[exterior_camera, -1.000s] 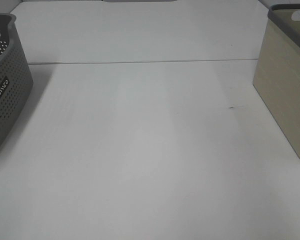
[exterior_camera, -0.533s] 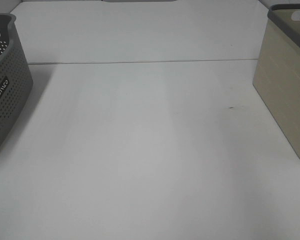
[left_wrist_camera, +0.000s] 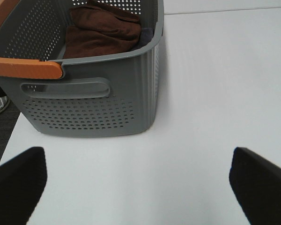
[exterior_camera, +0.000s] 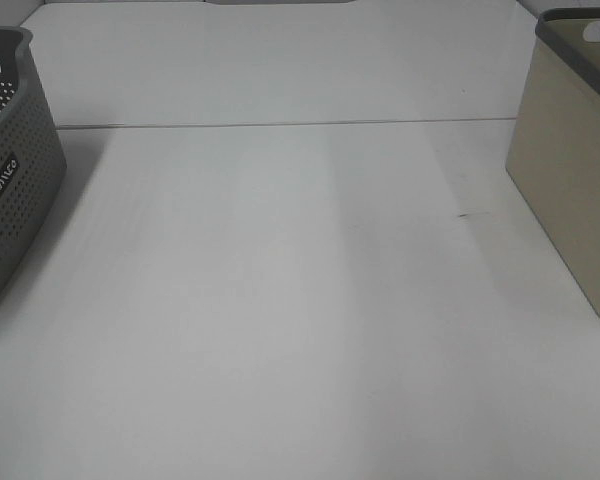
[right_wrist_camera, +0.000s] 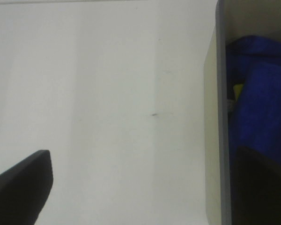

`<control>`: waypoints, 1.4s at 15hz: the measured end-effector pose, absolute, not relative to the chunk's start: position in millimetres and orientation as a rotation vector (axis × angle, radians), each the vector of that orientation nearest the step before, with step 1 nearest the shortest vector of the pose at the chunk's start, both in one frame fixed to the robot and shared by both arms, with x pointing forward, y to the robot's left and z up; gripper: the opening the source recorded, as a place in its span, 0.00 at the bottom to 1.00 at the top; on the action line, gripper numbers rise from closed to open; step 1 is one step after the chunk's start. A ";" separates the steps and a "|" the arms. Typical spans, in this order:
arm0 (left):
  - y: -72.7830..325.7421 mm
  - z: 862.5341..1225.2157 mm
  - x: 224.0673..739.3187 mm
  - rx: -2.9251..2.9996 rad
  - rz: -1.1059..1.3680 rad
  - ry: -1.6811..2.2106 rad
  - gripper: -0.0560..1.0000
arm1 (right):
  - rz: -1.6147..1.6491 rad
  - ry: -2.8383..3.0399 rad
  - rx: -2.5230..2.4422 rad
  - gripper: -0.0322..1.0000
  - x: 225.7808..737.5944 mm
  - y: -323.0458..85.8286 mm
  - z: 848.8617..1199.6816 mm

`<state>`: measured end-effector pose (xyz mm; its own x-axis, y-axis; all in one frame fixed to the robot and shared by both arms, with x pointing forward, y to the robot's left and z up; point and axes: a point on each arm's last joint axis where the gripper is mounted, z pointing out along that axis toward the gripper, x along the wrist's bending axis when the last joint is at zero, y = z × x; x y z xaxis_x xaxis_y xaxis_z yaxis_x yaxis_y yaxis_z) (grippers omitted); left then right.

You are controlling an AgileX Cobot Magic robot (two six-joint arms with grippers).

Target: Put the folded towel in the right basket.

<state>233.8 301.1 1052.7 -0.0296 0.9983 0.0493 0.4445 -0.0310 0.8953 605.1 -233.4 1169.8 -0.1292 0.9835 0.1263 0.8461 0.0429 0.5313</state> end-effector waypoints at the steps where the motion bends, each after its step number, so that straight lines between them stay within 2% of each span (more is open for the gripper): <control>1: 301.1 1052.7 233.8 1.555 1.017 1.553 0.99 | 0.688 2.064 1.869 0.99 589.6 -228.2 1167.8; 2: 301.1 1052.7 233.8 1.555 1.017 1.553 0.99 | 0.679 2.067 1.879 0.99 572.8 -227.4 1165.0; 3: 301.1 1052.7 233.8 1.555 1.017 1.553 0.99 | 0.710 2.046 1.873 0.99 532.4 -233.2 1160.4; 5: 301.1 1052.7 233.8 1.555 1.017 1.553 0.99 | 0.722 2.034 1.871 0.99 501.5 -239.6 1152.8; 10: 301.1 1052.7 233.8 1.555 1.017 1.553 0.99 | 0.826 1.932 1.799 0.99 379.3 -266.8 1135.1; 12: 301.1 1052.7 233.8 1.555 1.017 1.553 0.99 | 0.866 1.880 1.739 0.99 345.6 -275.8 1130.0; 13: 301.1 1052.7 233.8 1.555 1.017 1.553 0.99 | 0.936 1.819 1.653 0.99 306.1 -284.9 1118.5; 16: 301.1 1052.7 233.8 1.555 1.017 1.553 0.99 | 0.999 1.777 1.553 0.99 268.0 -292.6 1089.5; 21: 301.1 1052.7 233.8 1.555 1.017 1.553 0.99 | 1.084 1.685 1.432 0.99 235.4 -300.0 1058.6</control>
